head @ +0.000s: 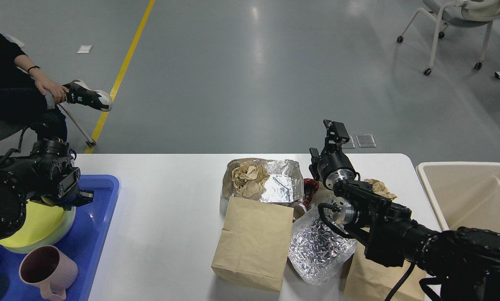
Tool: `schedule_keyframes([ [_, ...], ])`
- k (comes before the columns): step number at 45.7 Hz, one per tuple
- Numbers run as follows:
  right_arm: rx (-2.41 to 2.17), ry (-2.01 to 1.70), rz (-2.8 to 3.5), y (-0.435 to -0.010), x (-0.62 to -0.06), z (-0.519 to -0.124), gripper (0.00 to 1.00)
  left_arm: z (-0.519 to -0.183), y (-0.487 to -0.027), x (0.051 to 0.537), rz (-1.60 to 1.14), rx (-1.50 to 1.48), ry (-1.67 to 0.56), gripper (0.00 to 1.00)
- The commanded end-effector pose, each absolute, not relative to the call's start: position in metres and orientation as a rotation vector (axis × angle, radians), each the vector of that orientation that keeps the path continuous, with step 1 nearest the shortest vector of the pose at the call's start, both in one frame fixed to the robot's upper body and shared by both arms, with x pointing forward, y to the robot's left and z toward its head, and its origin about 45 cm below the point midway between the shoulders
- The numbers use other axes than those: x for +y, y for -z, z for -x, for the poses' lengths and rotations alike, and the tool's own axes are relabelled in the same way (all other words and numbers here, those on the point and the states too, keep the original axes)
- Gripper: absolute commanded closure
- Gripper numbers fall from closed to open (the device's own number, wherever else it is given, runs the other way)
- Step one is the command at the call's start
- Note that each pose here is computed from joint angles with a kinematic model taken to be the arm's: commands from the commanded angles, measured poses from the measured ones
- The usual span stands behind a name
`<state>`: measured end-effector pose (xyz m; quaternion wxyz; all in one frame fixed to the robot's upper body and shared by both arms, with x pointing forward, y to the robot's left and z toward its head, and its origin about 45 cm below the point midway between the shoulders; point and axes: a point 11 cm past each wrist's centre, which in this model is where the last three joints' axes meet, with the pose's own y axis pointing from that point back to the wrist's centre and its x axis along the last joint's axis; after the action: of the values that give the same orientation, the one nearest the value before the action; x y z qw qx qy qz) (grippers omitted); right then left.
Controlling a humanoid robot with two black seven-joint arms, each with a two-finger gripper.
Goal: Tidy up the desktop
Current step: 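Lower the yellow plate onto the tray and open the left gripper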
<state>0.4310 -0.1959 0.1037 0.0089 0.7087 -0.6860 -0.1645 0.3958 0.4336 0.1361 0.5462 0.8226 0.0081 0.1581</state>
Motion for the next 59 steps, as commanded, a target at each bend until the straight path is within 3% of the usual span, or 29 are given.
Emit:
schedule_keyframes([
  [1, -2.143, 0.514, -2.214, -0.104, -0.196, -0.431, 0.00, -0.396, -0.136, 0.438, -1.954, 0.018, -0.389, 1.00],
  [9, -2.143, 0.514, -2.214, -0.104, -0.196, -0.431, 0.00, -0.394, -0.138, 0.446, -1.958, 0.023, -0.409, 1.00],
  [17, -2.143, 0.514, -2.214, -0.104, -0.196, -0.431, 0.00, -0.400, -0.139, 0.446, -1.956, -0.018, -0.452, 0.91],
  [34, -2.143, 0.514, -2.214, -0.104, -0.196, -0.431, 0.00, -0.401, -0.136, 0.440, -1.908, -0.010, -0.474, 0.51],
  [40, -2.143, 0.514, -2.214, -0.104, -0.196, -0.431, 0.00, -0.410, -0.145, 0.438, -1.865, -0.015, -0.532, 0.26],
  [43, -2.143, 0.514, -2.214, -0.104, -0.196, -0.431, 0.00, -0.421, -0.165, 0.447, -1.829, -0.030, -0.625, 0.11],
  [45, -2.143, 0.514, -2.214, -0.104, -0.196, -0.431, 0.00, -0.426, -0.182, 0.460, -1.802, -0.031, -0.707, 0.07],
  [59, -2.143, 0.514, -2.214, -0.104, -0.196, -0.431, 0.00, -0.433, -0.286, 0.561, -1.544, -0.099, -1.395, 0.04],
])
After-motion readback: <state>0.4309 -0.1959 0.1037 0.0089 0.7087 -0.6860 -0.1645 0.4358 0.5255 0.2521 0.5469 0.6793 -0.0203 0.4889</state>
